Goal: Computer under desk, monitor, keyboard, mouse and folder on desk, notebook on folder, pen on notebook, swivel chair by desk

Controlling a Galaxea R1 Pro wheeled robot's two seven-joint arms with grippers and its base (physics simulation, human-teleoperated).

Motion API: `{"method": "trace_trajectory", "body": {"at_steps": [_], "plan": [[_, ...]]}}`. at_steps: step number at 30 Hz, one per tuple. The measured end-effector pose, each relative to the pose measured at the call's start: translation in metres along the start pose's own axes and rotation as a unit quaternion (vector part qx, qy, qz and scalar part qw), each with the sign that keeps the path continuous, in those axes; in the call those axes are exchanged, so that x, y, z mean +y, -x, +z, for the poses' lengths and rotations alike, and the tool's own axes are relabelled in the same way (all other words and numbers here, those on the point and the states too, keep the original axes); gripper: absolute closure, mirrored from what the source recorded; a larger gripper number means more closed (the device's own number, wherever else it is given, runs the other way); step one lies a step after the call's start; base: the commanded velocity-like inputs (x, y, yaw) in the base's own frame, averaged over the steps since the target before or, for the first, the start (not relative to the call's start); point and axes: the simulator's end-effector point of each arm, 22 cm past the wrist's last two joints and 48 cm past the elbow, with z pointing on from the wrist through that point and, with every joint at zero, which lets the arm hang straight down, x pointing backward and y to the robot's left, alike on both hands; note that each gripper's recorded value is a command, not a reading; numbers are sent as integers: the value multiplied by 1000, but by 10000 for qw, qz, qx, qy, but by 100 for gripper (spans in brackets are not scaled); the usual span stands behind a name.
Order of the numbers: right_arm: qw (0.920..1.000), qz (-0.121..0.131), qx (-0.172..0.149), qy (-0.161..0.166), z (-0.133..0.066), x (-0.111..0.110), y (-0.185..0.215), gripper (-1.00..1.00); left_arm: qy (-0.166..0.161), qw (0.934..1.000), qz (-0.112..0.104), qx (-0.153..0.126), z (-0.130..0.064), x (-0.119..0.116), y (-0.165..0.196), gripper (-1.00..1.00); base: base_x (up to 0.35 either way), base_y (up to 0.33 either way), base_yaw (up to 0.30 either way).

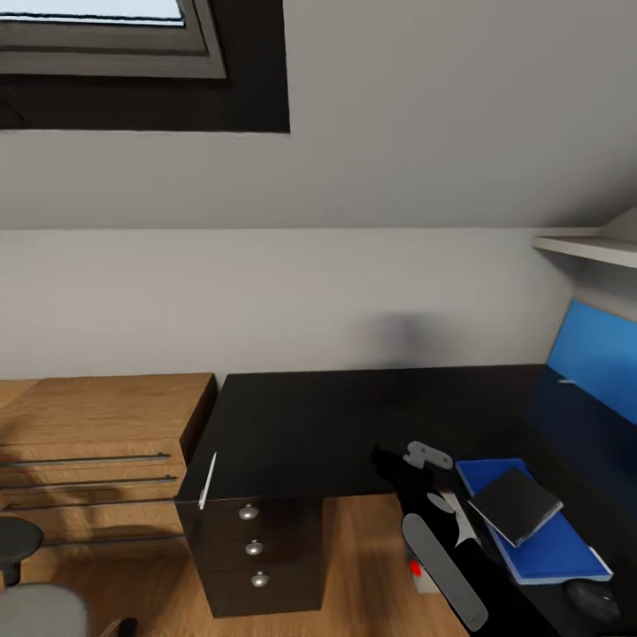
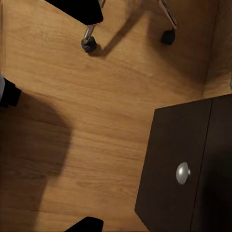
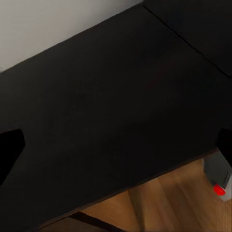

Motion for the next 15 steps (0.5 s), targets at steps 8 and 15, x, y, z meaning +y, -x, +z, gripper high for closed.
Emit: {"method": "trace_trajectory", "body": {"at_steps": [8,15], "plan": [[10000,9,32,-10,2,-1,-4,-100,23,10000,-2,47,1,2,-4,-100,0,0,215],[10000,13,71,-26,4,-3,-7,-100,46,9999,-43,107,2,4,-7,-100,0,0,215]]}}
